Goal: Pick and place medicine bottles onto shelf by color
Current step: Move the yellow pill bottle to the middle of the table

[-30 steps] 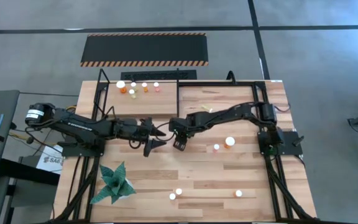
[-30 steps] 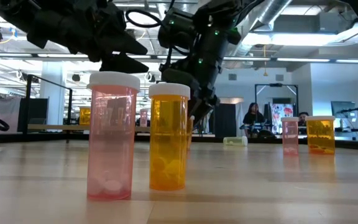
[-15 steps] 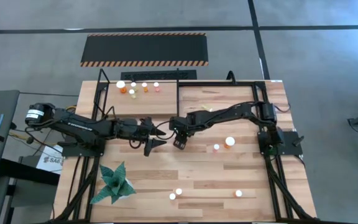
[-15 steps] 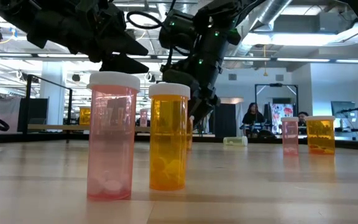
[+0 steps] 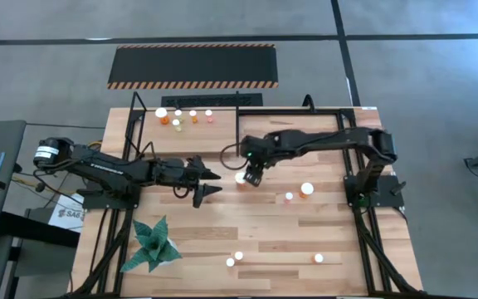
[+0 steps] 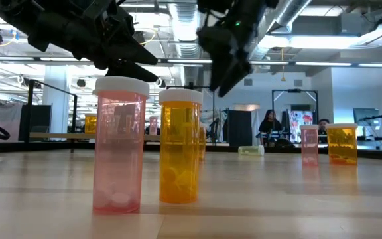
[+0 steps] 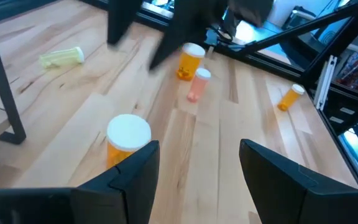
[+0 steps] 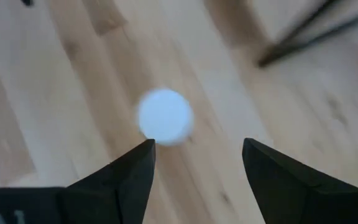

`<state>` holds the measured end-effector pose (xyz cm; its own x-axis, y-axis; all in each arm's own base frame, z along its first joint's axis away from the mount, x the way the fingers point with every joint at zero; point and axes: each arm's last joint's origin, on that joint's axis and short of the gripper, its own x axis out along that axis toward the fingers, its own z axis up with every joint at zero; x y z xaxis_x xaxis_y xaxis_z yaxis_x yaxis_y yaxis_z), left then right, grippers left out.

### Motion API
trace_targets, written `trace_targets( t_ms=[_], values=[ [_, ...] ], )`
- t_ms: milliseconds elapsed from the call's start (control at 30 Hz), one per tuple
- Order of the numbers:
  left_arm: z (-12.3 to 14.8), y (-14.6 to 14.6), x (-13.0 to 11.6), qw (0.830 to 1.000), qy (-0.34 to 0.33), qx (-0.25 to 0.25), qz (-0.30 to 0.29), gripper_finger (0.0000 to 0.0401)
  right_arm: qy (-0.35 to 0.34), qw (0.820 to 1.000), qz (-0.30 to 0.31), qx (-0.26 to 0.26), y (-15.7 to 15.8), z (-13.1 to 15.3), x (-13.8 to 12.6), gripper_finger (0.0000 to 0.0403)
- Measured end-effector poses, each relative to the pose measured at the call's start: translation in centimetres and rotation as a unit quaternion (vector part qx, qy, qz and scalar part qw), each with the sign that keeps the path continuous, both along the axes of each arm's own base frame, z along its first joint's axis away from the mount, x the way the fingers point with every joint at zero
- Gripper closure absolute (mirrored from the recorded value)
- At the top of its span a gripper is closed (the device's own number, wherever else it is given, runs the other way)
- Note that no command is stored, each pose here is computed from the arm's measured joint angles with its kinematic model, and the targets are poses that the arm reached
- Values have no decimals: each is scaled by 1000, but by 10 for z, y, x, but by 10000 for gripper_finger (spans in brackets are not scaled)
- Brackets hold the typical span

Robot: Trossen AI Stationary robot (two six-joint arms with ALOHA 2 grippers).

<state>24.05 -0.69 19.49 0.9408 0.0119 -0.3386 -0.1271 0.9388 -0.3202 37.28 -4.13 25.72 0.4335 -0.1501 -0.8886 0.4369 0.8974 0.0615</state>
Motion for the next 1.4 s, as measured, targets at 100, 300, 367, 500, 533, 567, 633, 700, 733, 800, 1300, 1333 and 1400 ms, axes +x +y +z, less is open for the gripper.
trace_targets(
  t_ms=[100, 300, 367, 500, 533, 567, 633, 700, 733, 800, 1300, 1333, 1400],
  values=[
    [0, 0, 0, 1000, 0, 1, 2, 191, 29, 997, -38, -57, -10, 11, -16, 137],
    [0, 1, 0, 1000, -2, 3, 9, 191, 132, 980, -105, -102, -44, -21, -47, 137],
    [0, 1, 0, 1000, -2, 3, 10, 191, 145, 976, -129, -96, -57, -37, -56, 137],
    [0, 1, 0, 1000, -2, 4, 10, 191, 142, 973, -169, -66, -84, -63, -72, 137],
    [0, 1, 0, 1000, -2, 4, 10, 191, 136, 972, -179, -62, -90, -66, -75, 137],
    [0, 1, 0, 1000, -2, 4, 10, 191, 130, 972, -187, -57, -95, -68, -77, 137],
    [0, 1, 0, 1000, -2, 4, 11, 191, 117, 972, -199, -31, -107, -71, -82, 137],
    [0, 1, 0, 1000, -2, 4, 11, 191, 104, 974, -203, -4, -115, -75, -87, 137],
    [0, 1, 0, 1000, -2, 4, 11, 191, 100, 973, -207, 2, -119, -76, -89, 137],
    [0, 1, 0, 1000, -2, 4, 11, 191, 95, 972, -216, 3, -124, -76, -91, 137],
    [0, 1, 0, 1000, 0, 4, 11, 191, 124, 974, -186, 34, -128, -117, -78, 137],
    [0, 1, 0, 1000, 0, 4, 12, 191, 127, 974, -184, 33, -129, -118, -77, 138],
    [0, 1, 0, 1000, 0, 4, 13, 191, 132, 974, -179, 33, -130, -123, -75, 138]
  ],
)
